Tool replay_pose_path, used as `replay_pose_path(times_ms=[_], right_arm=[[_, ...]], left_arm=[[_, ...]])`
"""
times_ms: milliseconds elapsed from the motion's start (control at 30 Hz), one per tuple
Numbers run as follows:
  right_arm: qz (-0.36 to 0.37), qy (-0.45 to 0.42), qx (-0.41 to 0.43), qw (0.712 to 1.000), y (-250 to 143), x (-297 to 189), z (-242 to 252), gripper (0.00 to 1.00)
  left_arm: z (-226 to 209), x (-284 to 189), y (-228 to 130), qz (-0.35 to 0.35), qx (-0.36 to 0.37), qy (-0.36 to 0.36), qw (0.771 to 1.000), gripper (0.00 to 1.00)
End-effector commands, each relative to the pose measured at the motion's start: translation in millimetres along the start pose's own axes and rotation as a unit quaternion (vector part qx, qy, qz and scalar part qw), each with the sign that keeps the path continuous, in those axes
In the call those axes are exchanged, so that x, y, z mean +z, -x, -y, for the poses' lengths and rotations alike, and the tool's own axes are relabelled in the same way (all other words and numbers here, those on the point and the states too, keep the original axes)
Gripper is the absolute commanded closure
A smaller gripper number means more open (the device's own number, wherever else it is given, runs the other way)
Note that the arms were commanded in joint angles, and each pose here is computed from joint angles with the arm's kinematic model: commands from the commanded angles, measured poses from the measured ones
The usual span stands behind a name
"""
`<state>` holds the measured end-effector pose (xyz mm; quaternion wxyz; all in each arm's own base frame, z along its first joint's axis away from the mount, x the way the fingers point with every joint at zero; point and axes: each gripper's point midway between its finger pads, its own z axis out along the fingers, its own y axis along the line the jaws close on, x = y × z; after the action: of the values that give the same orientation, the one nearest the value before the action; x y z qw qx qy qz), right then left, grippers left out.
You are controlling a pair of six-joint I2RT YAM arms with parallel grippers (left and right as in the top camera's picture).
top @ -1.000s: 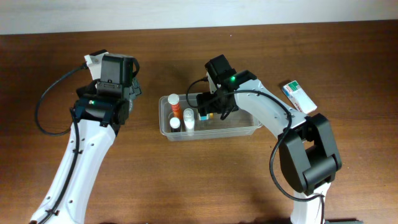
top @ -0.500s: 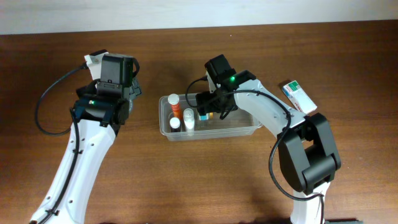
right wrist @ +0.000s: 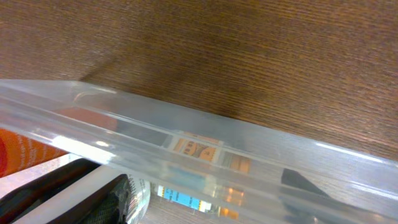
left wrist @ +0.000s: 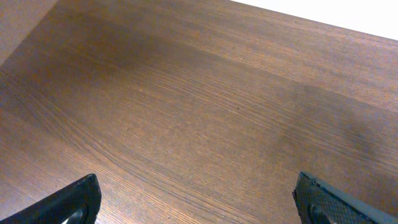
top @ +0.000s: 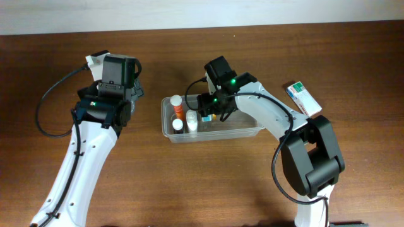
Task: Pack container
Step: 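Lower the jar into the container and open the right gripper, then move right gripper back over the white-and-green medicine box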
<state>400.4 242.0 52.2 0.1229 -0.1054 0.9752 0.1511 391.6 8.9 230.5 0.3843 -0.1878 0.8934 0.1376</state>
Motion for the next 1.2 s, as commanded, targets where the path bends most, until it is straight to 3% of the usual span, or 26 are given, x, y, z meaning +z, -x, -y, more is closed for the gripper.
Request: replay_pose_path(times_ms=[0, 333, 500, 567, 733, 867, 1033, 1167], right_arm=[[-0.017, 0.027, 0.013, 0.999, -5, 6, 0, 0.33], [-0.018, 0.022, 0.014, 0.999, -7, 7, 4, 0.47], [-0.012, 0.030, 0.017, 0.999, -2, 1, 3, 0.65], [0.001, 0.045, 0.021, 0.999, 6, -12, 2, 0.67], [0.063, 0.067, 0.036, 0.995, 29, -77, 13, 0.67], [0.110, 0.051, 0.047, 0.991, 34, -140, 48, 0.67], [0.156, 0.007, 0.075, 0.985, 30, -195, 111, 0.66], [0.165, -0.097, 0.105, 0.976, 20, -213, 193, 0.54]], left_arm=[[-5, -6, 6, 0.011, -0.004, 0.002, 1.000, 0.01], [-5, -6, 6, 0.011, -0.004, 0.002, 1.000, 0.01], [-5, -6, 6, 0.011, -0.004, 0.002, 1.000, 0.01], [-5, -6, 6, 0.011, -0.004, 0.002, 1.000, 0.00], [-5, -6, 6, 0.011, -0.004, 0.002, 1.000, 0.01], [-5, -6, 6, 0.011, -0.004, 0.002, 1.000, 0.00], [-5, -6, 6, 0.011, -0.004, 0.002, 1.000, 0.01], [-5, -6, 6, 0.011, -0.004, 0.002, 1.000, 0.01]])
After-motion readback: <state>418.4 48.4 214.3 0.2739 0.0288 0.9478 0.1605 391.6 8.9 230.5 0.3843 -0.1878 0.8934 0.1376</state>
